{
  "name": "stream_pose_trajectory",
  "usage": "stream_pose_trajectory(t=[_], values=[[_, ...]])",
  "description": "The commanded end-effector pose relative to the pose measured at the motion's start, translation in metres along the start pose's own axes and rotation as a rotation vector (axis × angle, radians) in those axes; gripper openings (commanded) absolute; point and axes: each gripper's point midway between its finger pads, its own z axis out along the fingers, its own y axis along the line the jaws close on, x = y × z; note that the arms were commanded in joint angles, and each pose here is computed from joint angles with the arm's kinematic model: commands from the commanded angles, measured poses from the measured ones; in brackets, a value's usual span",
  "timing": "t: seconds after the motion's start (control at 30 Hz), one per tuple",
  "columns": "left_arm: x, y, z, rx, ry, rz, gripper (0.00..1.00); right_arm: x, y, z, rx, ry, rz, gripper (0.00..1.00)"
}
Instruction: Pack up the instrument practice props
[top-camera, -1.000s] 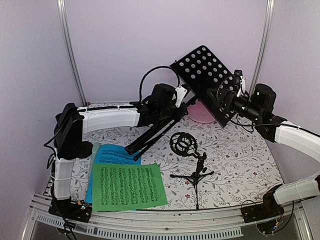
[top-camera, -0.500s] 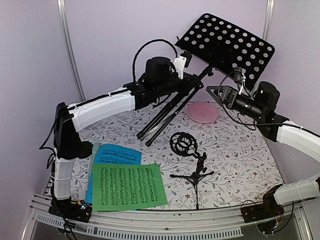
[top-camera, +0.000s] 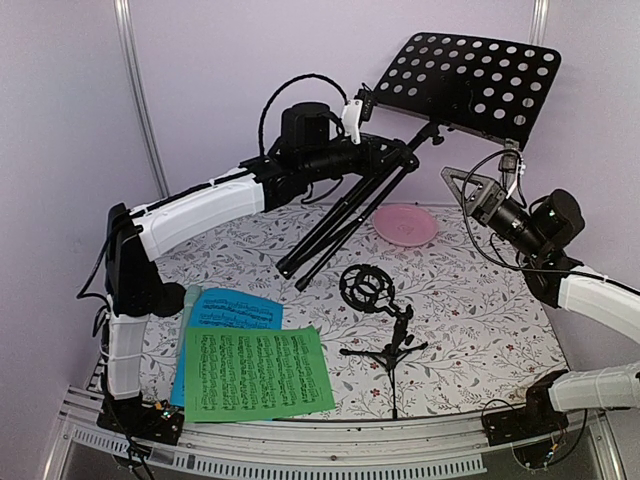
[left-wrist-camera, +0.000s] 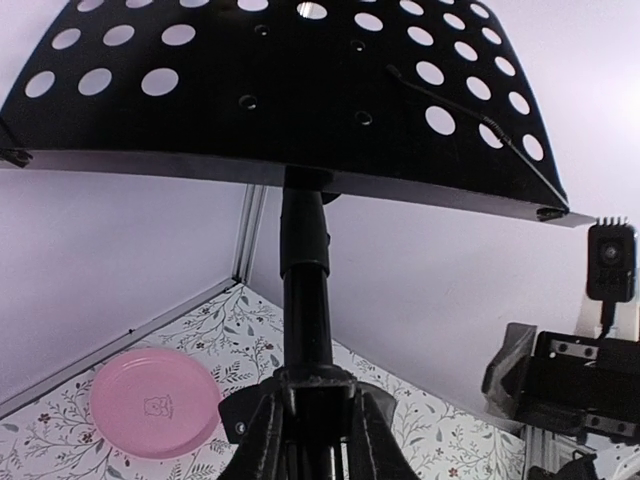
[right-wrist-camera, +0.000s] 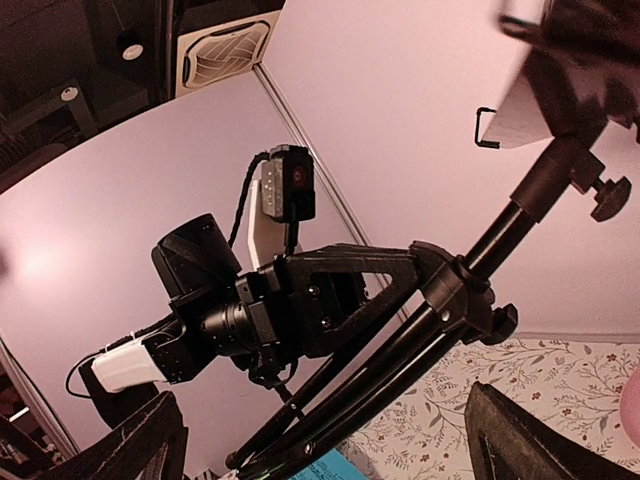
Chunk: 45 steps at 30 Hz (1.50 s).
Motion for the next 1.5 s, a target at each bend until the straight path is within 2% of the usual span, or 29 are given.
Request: stream_pose_trajectory(t=[0.0,0.2,0.37,0.73,0.83,0.97,1.17,1.3,1.47], values=[[-0.211,-0.087,-0.101,0.250,-0.608,0.095,0.00,-0.018,0.011,-0.013,-0.113,-0.120,0.082,0.99],[-0.210,-0.101,-0.104,0.303,-0.602,0.100,0.00,-0.013,-0.002,-0.022,-0.095,-0.153,0.089,0.99],[-0.213,-0.109,-0.107,0.328,-0.606,0.100,0.00,-0.017,-0.014,-0.039,-0.149,-0.226,0.184,0.99],[-0.206,-0.135,-0.110,0.422,-0.571,0.104,0.00,-0.042,-0.009,0.003,-0.225,-0.134,0.106,1.00],[-0.201,-0.137,-0.107,0.419,-0.561,0.101,0.00,-0.057,-0.006,0.014,-0.242,-0.146,0.108,0.98],[-0.200,-0.142,-0.109,0.423,-0.567,0.102,0.00,-0.066,-0.020,0.021,-0.145,-0.160,0.110,0.95],[-0.197,-0.145,-0.107,0.419,-0.566,0.105,0.00,-0.075,-0.037,0.004,0.012,-0.179,0.062,0.88],[-0.196,-0.147,-0.107,0.418,-0.566,0.108,0.00,-0.083,-0.034,-0.005,-0.014,-0.139,0.054,0.86],[-0.195,-0.149,-0.107,0.421,-0.566,0.111,0.00,-0.091,-0.027,-0.011,-0.059,-0.128,0.120,0.72]])
